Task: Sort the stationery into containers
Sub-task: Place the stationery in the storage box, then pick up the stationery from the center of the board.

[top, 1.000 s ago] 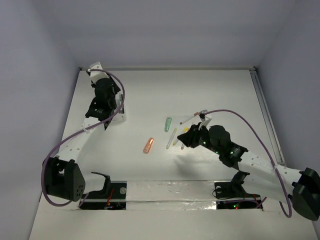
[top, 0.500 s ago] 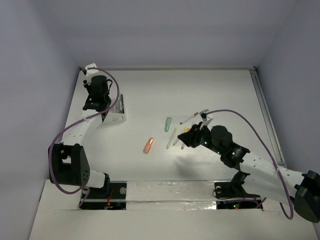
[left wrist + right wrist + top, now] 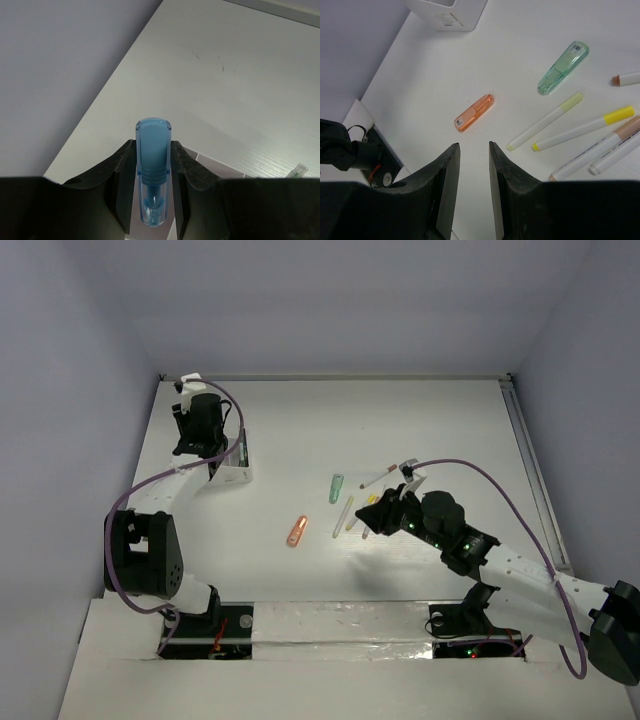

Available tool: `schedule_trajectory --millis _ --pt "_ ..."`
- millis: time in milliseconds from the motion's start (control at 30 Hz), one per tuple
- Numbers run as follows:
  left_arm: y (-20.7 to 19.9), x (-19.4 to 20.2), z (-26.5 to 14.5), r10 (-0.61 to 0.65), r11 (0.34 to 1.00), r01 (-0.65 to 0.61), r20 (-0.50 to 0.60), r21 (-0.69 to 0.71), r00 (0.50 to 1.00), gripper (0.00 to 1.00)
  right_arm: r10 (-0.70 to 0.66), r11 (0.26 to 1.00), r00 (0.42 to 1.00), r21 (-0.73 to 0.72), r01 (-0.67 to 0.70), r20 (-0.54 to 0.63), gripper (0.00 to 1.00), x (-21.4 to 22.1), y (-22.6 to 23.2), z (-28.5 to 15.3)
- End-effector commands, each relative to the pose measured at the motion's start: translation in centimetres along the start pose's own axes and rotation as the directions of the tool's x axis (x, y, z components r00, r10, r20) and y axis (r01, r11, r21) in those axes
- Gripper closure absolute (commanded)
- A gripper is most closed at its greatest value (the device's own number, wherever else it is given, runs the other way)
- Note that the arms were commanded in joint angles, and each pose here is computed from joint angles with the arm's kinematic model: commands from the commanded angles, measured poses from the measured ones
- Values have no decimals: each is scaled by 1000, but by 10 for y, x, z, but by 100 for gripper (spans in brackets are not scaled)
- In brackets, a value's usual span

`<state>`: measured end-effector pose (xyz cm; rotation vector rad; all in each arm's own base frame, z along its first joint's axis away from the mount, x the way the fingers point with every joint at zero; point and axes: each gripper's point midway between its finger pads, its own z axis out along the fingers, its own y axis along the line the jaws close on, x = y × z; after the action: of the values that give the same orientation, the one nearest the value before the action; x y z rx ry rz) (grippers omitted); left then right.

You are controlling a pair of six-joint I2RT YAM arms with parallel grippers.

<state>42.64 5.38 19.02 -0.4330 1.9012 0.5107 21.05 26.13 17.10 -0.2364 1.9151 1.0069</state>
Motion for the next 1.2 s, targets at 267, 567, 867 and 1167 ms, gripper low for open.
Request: schedule_trajectory --millis 267,567,867,1167 --pt "10 -8 1 7 998 -7 11 -58 1000 84 -11 1000 999 -17 11 31 65 -7 6 -2" --pt "10 -11 0 -8 998 9 19 -56 1000 59 -12 1000 999 -15 13 32 65 -8 5 -3" --pt "-24 -43 -37 -70 994 61 101 93 992 61 -14 1000 999 -5 14 38 65 -9 4 -4" --pt "-180 5 -150 -4 813 34 -53 581 999 100 6 996 989 92 -20 148 100 -26 -14 -17"
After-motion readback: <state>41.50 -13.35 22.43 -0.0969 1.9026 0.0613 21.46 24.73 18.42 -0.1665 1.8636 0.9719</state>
